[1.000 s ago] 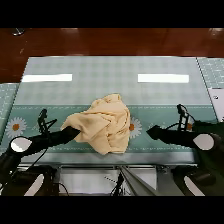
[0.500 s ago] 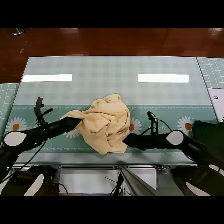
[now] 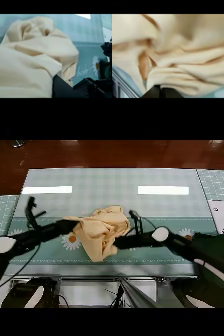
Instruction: Fold the shirts.
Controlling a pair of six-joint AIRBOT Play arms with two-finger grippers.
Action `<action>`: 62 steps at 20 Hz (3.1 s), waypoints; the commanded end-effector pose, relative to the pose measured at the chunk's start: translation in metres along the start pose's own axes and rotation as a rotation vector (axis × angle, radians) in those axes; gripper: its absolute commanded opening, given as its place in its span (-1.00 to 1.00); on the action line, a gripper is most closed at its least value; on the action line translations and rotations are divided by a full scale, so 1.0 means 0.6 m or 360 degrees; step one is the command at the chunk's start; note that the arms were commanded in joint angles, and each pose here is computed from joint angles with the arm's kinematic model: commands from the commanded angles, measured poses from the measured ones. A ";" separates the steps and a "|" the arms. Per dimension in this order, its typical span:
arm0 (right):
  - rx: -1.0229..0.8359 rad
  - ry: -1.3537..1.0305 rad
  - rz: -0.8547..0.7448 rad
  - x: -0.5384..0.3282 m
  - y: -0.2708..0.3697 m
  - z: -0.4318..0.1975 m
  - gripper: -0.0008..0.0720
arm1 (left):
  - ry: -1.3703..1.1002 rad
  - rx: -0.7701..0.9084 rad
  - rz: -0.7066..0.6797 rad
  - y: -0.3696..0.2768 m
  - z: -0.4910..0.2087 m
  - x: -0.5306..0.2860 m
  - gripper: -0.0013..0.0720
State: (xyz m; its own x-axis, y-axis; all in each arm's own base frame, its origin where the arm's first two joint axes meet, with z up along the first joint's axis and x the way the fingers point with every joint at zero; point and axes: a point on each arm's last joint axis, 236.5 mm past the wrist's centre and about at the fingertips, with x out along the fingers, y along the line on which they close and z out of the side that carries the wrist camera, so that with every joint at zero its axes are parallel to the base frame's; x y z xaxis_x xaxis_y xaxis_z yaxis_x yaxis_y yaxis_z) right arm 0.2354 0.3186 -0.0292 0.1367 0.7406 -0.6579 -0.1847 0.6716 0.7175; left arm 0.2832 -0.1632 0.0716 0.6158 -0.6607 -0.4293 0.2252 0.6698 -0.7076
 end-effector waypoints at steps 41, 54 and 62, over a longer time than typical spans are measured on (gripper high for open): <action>0.0237 -0.0584 -0.1121 -0.452 -0.303 0.302 -0.92 | 0.0505 -0.0208 0.0361 0.148 -0.011 0.032 -0.90; 0.0591 -0.0289 -0.1163 -0.535 -0.442 0.183 0.67 | 0.0664 -0.0367 0.0442 0.185 0.046 -0.087 0.95; 0.0890 -0.0578 -0.0660 -0.397 -0.459 0.046 0.67 | 0.0630 -0.0805 0.0047 0.132 -0.140 0.011 0.95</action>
State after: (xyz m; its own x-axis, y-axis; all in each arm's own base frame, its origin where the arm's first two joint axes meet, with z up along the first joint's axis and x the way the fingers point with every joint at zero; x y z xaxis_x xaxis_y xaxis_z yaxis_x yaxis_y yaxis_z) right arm 0.2945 -0.0649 -0.0445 0.3707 0.2537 -0.8934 0.4528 0.7906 0.4123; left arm 0.2516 -0.1163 -0.0108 0.2577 -0.7759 -0.5759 -0.2137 0.5355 -0.8171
